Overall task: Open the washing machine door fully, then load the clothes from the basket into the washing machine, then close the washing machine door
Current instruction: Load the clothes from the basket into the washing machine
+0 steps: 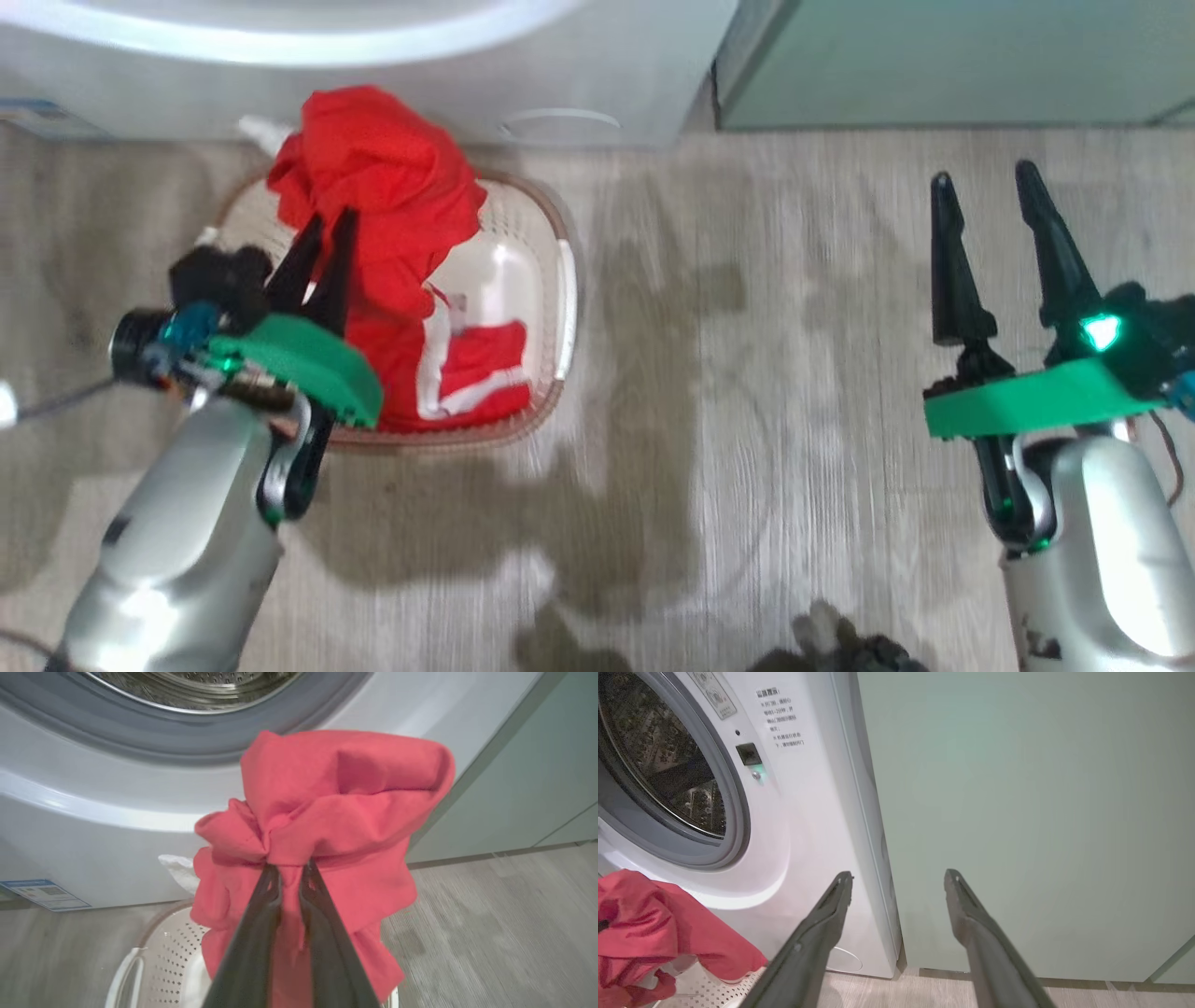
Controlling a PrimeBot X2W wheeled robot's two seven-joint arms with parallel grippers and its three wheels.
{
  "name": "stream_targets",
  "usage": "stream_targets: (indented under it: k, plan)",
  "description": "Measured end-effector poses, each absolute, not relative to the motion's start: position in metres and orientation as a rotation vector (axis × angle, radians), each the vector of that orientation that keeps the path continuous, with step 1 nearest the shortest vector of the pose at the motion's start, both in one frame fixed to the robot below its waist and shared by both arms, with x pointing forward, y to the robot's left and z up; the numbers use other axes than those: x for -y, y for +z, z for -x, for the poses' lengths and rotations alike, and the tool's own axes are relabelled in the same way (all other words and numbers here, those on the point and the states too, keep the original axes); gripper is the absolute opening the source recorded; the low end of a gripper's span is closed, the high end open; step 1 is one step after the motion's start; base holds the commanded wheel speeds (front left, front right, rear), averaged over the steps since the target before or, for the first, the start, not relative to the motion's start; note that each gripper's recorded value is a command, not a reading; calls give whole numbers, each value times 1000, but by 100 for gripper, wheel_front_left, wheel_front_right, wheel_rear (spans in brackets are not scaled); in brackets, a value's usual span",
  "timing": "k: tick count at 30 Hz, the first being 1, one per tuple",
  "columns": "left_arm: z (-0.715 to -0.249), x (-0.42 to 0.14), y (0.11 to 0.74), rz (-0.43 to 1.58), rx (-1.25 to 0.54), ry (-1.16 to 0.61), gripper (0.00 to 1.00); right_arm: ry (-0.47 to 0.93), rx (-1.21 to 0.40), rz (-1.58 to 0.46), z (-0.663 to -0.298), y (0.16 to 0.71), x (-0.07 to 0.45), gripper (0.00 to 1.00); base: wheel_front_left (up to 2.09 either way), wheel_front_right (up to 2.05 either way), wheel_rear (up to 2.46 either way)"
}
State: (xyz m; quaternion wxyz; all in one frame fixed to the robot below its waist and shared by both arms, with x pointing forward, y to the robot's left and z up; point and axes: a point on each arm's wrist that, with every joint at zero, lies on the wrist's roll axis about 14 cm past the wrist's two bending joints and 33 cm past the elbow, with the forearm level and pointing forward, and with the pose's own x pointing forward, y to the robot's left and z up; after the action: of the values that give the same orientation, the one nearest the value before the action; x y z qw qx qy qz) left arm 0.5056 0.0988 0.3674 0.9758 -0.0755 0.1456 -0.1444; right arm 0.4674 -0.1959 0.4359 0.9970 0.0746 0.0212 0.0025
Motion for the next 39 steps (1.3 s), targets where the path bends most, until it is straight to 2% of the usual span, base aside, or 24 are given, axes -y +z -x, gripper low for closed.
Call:
stream_targets:
  k: [8,15,27,34,39]
  plan:
    - [-490,-132,445,134,-86,-192,0,13,-3,-150,-454,458,193,100,0,0,0]
    - [-455,-155,493,97,30,-141,0,32,25,-148,-440,477,187,100,0,0,0]
    - [-395,-156,522,79,84,-141,0,13,32,-134,-388,500,195,100,0,0,0]
    - [-384,-152,532,75,101,-153,0,-16,40,-149,-366,505,204,100,0,0,0]
    - [-382,-151,532,72,97,-152,0,-19,49,-147,-363,509,205,100,0,0,0]
